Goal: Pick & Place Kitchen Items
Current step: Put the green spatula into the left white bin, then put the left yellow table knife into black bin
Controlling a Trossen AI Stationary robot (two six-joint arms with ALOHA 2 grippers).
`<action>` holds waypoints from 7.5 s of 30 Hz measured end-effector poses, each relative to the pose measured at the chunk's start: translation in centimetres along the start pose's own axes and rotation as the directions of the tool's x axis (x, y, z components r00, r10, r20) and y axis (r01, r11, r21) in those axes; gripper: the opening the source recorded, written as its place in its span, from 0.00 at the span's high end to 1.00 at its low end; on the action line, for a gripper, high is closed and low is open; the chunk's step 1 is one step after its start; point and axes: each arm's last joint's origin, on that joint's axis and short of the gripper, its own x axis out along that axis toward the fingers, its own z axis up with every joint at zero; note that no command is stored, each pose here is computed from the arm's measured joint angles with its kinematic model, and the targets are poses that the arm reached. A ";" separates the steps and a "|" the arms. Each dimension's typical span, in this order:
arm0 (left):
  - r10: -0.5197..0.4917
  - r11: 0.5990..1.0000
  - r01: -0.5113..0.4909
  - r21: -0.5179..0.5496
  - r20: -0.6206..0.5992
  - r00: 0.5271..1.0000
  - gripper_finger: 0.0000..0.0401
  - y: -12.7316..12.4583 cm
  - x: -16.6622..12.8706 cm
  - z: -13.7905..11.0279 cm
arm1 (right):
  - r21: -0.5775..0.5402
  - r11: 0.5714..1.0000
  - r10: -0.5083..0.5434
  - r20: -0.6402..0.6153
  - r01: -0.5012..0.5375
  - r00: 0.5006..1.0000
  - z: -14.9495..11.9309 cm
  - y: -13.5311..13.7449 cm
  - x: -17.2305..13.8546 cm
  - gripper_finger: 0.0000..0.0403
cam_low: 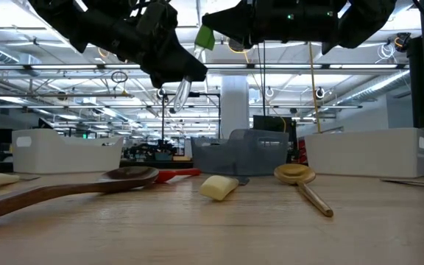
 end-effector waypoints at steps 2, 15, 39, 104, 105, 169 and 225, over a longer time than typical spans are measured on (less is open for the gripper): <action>0.000 1.000 0.000 0.005 0.000 1.000 0.76 0.0 0.0 0.0 | 0.000 1.000 0.000 0.000 0.000 1.000 0.0 0.0 0.0 0.97; -0.002 1.000 0.002 -0.002 -0.009 1.000 0.98 0.0 0.0 -0.1 | 0.030 1.000 0.009 -0.071 -0.006 0.997 -0.6 0.1 0.0 0.81; 0.070 0.993 -0.079 -0.085 -0.108 0.992 0.98 1.2 -2.2 0.3 | 0.066 0.997 -0.006 -0.288 0.026 0.958 -2.3 1.3 -0.5 0.55; 0.413 0.591 -0.795 -0.133 -0.797 0.440 0.99 12.1 -14.1 -4.7 | 0.110 0.994 0.029 -0.442 0.022 0.897 -3.7 1.6 -1.1 0.56; 0.414 0.586 -0.799 -0.137 -0.797 0.440 0.99 12.2 -14.1 -4.7 | 0.110 0.994 0.028 -0.442 0.023 0.897 -3.7 1.6 -1.1 0.56; 0.401 0.531 -0.805 -0.264 -0.758 0.514 0.68 12.2 -13.2 -7.4 | 0.131 0.991 0.048 -0.476 0.017 0.878 -4.8 2.2 -2.0 0.42; 0.089 0.525 -0.617 -0.586 -0.684 0.724 0.68 -4.8 -11.6 -0.9 | 0.120 0.993 0.057 -0.524 0.008 0.850 -5.3 2.3 -2.2 0.44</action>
